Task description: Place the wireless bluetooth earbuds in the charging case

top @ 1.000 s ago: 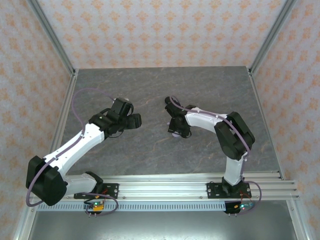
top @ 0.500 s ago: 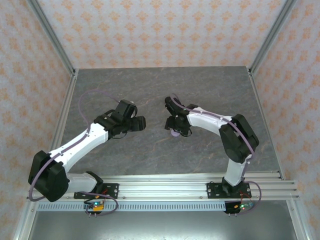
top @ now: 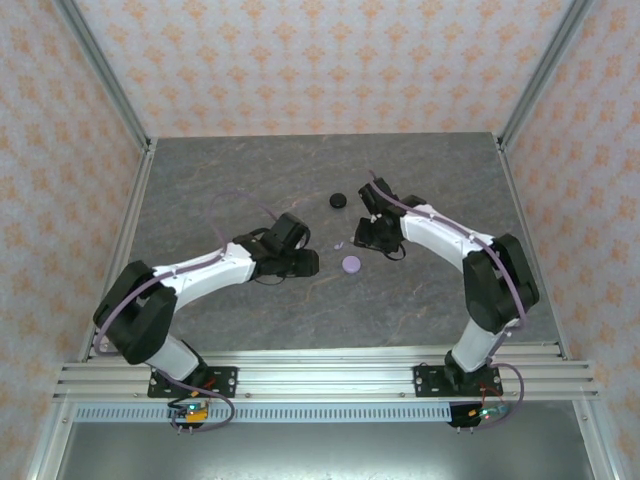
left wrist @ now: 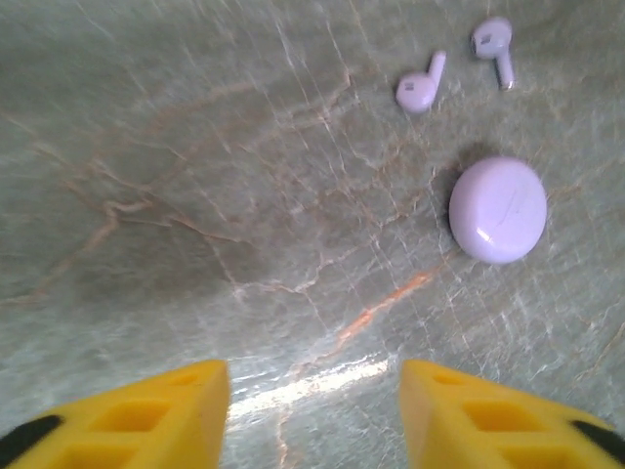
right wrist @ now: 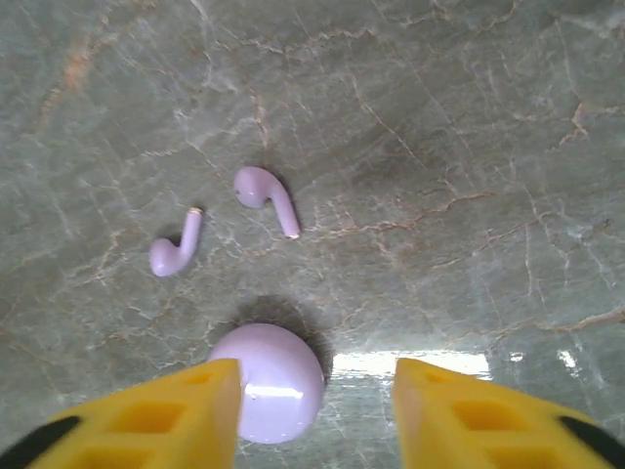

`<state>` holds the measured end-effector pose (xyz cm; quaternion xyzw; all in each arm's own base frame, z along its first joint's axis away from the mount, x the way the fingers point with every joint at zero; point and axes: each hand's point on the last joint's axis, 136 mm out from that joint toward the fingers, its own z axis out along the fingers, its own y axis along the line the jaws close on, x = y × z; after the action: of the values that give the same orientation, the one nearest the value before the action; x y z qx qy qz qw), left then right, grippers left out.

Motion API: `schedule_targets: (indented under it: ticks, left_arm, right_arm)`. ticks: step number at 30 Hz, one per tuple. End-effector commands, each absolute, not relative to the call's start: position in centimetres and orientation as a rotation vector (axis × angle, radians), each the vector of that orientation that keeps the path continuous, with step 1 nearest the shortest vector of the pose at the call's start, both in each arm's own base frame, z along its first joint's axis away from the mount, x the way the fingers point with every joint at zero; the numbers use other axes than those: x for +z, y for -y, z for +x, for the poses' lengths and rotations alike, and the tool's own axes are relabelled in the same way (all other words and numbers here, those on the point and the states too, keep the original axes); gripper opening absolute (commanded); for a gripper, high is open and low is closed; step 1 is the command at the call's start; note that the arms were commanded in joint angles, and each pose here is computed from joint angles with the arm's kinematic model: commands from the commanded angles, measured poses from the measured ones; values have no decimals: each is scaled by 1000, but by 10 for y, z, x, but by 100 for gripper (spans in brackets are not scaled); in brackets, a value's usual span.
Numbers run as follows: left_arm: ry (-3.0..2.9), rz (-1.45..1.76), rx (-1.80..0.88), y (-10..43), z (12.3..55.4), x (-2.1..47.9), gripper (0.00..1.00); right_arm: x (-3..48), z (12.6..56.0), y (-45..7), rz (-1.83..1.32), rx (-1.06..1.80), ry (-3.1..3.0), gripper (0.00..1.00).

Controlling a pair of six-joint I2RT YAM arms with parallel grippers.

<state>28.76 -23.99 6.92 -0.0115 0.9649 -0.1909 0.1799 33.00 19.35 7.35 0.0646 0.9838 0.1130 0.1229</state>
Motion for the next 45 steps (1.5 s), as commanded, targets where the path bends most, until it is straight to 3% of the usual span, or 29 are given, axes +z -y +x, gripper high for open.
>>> schedule_targets:
  ticks: [1, 9, 16, 32, 45]
  left_arm:
    - [-2705, -5, -615, 264, 295, 74, 36]
    - [-2751, 31, -614, 286, 294, 52, 29]
    - [-2771, 7, -632, 298, 299, 38, 26]
    - [-2787, -72, -661, 313, 312, 16, 25]
    - [-2819, -100, -515, 299, 315, 2, 25]
  right_arm:
    - [64, 325, -196, 98, 334, -2939, 31]
    - [44, 327, -197, 86, 302, -3002, 21]
    - [36, 328, -200, 81, 320, -3018, 18]
    - [27, 315, -202, 66, 356, -3061, 17]
    - [28, 295, -199, 49, 409, -3078, 17]
